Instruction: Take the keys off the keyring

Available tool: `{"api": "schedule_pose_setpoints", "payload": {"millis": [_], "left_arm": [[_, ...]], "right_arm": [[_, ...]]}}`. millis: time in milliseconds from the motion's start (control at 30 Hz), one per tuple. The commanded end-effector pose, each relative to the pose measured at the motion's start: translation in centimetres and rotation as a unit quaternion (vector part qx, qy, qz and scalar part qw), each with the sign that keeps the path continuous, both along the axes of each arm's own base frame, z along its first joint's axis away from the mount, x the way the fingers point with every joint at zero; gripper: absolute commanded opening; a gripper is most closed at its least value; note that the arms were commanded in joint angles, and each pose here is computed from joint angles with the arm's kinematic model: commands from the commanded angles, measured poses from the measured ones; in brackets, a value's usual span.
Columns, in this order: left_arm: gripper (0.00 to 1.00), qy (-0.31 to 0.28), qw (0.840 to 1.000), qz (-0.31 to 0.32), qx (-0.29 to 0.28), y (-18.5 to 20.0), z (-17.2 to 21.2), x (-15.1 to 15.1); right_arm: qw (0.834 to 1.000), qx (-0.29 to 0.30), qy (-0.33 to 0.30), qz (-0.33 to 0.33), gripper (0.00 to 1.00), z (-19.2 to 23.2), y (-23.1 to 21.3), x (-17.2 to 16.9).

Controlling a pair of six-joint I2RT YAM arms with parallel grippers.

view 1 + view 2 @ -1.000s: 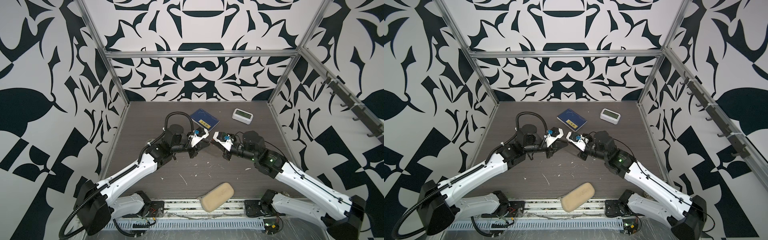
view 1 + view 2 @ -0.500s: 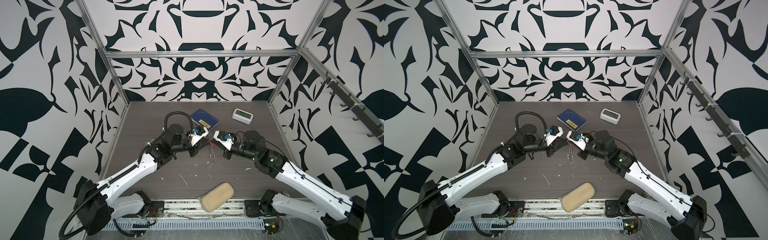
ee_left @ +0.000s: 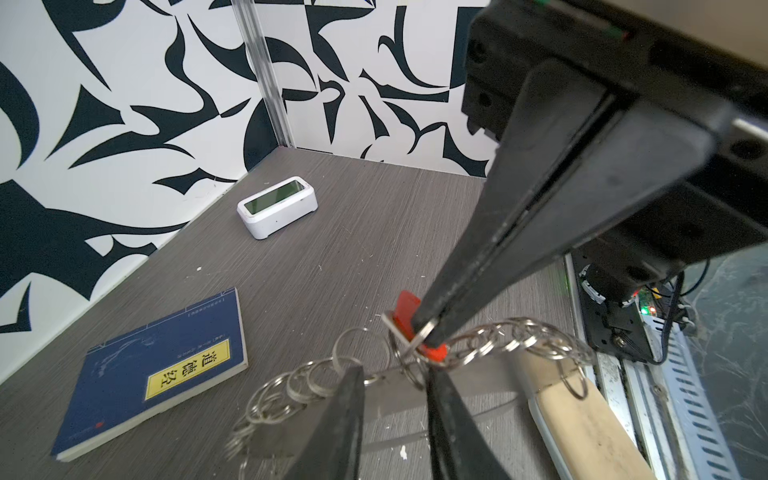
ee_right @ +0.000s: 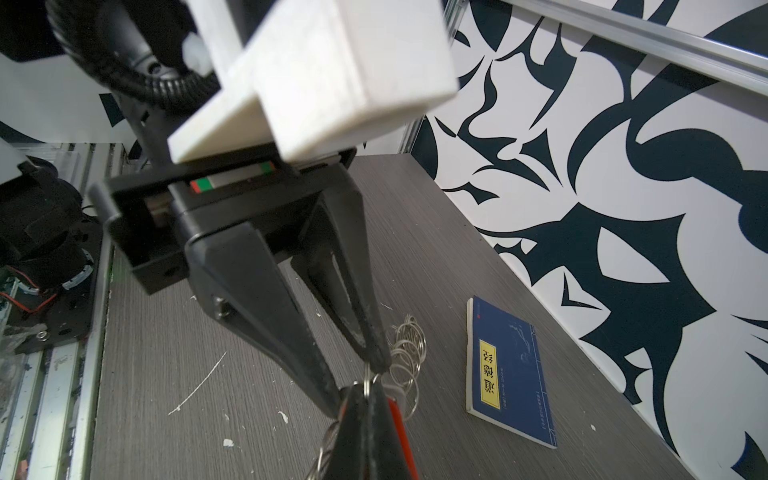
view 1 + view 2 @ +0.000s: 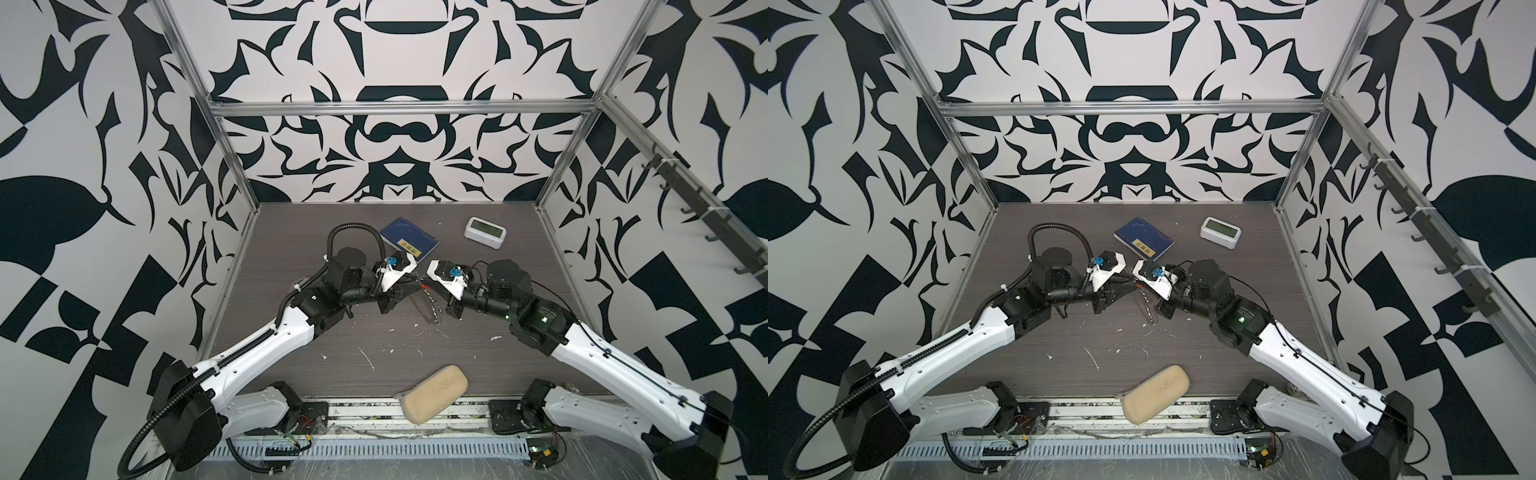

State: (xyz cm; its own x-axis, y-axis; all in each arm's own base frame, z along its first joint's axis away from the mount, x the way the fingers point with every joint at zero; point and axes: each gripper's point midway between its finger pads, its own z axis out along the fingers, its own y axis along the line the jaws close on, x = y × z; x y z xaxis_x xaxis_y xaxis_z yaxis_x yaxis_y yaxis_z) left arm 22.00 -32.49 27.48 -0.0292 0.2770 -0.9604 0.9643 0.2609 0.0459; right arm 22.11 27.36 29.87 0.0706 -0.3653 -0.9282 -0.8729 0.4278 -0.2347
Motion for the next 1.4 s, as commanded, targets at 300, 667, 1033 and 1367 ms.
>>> {"api": "schedule_pose_setpoints", "payload": {"millis": [300,667,1033,1367], "left_arm": [[0.21,-0.019,0.999,0.033,-0.022,0.2,1.8,1.1],[0.08,-0.026,0.999,0.021,-0.032,-0.1,2.4,0.8],[0.0,-0.042,0.998,0.024,-0.039,0.1,2.8,0.9],[0.0,-0.068,0.995,0.026,-0.064,0.7,2.9,0.4]], "right_arm": [[0.998,0.05,-0.026,0.034,0.0,3.9,0.6,-1.2],[0.997,0.055,-0.021,0.053,0.0,3.9,1.0,-1.7],[0.997,0.049,-0.02,0.047,0.0,3.6,0.5,-1.9],[0.999,0.03,-0.023,0.01,0.0,2.6,-1.0,-1.4]]}}
